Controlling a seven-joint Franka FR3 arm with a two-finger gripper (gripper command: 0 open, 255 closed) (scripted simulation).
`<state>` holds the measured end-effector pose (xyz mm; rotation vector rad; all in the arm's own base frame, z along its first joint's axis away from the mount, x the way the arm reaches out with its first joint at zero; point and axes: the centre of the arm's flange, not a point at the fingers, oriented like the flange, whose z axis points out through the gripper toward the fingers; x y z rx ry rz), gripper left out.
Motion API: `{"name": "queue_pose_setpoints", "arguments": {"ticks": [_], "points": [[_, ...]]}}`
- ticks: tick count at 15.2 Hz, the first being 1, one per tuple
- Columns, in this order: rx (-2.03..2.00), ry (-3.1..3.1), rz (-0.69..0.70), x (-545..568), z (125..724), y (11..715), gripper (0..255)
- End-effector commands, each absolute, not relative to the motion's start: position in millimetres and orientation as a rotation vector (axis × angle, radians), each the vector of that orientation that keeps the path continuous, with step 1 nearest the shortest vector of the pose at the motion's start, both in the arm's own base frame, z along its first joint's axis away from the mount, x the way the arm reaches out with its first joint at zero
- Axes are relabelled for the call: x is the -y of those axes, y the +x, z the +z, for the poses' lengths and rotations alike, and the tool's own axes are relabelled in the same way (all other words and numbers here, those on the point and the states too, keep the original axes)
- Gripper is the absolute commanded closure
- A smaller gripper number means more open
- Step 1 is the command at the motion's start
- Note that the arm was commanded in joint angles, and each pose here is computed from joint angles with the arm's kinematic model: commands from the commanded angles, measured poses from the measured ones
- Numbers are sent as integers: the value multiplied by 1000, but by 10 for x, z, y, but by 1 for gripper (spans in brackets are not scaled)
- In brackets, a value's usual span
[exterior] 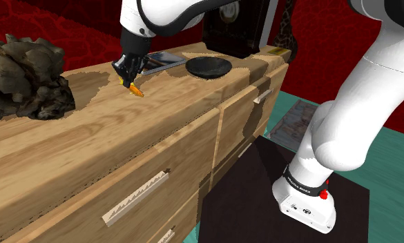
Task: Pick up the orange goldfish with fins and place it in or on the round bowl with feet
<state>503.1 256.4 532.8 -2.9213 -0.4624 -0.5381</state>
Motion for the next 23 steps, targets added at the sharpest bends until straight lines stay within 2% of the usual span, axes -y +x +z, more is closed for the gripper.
{"name": "queue_pose_setpoints", "arguments": {"ticks": [1, 23], "points": [[463, -2921, -537, -2566, 5326, 5030, 255], [463, -2921, -538, -2565, 6382, 5031, 255]]}}
